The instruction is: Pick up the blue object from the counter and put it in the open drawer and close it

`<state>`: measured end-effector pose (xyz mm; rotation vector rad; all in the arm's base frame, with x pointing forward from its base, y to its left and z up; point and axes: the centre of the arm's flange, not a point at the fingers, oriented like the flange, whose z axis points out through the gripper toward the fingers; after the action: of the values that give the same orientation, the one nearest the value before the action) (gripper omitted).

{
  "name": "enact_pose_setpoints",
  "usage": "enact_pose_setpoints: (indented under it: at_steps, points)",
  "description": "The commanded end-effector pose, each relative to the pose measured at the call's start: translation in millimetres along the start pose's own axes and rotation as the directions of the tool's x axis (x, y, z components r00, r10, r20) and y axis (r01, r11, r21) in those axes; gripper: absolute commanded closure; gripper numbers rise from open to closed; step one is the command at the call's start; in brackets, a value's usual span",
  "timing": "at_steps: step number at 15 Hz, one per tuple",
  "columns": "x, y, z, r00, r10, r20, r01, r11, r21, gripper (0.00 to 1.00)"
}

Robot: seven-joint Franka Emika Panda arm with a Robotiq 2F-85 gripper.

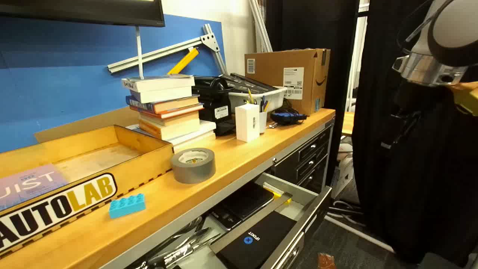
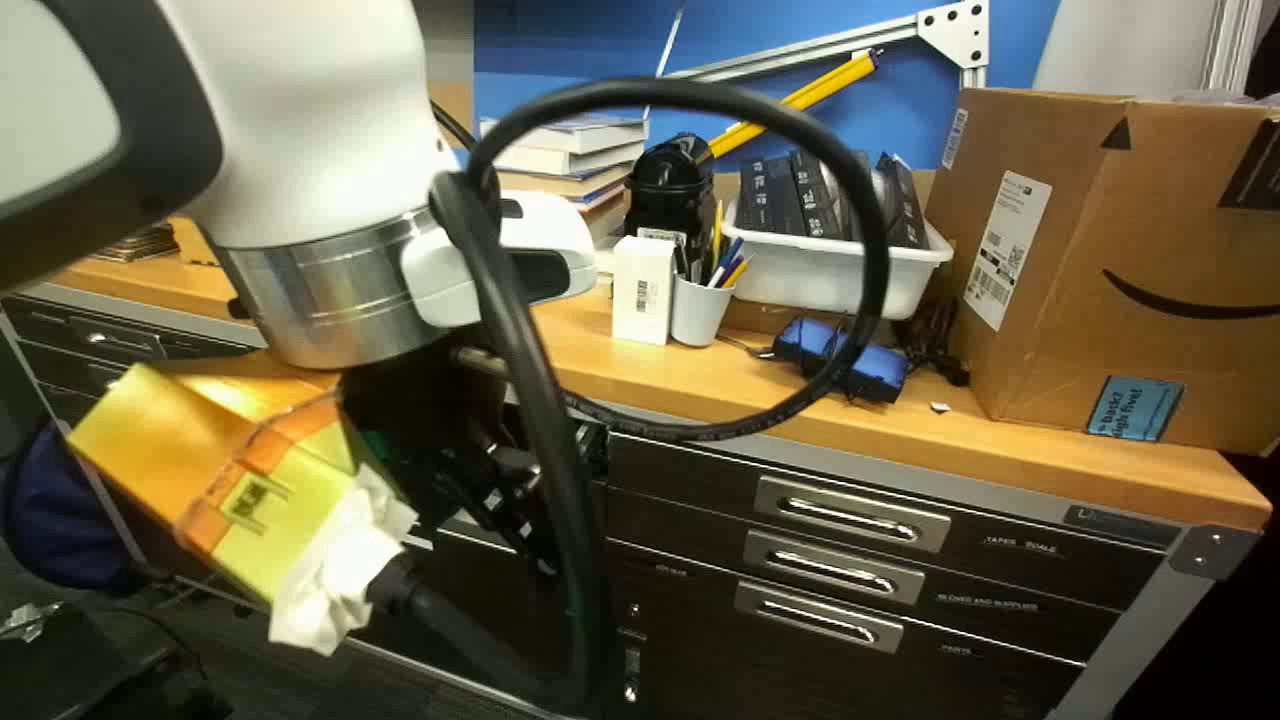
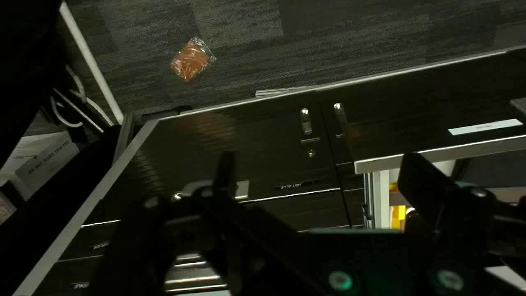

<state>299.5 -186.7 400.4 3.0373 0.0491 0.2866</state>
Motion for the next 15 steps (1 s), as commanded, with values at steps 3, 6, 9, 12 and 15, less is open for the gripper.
enact_pose_setpoints:
  at_steps: [3, 6, 9, 12, 15]
  points:
    - [0.5, 0.6, -0.9, 1.000, 0.000, -0.002, 0.000, 1.000, -0.001, 0.00]
    - [21.6, -31.4, -12.2, 0.999, -0.041, -0.032, 0.041, 0.999, -0.016, 0.00]
    - [66.2, -104.1, -24.2, 0.983, -0.183, -0.020, 0.181, 0.981, -0.065, 0.00]
    - [96.8, -191.8, -29.3, 0.944, -0.328, 0.034, 0.329, 0.944, -0.029, 0.00]
    - [116.7, -280.3, -22.9, 0.909, -0.407, 0.092, 0.404, 0.913, 0.047, 0.00]
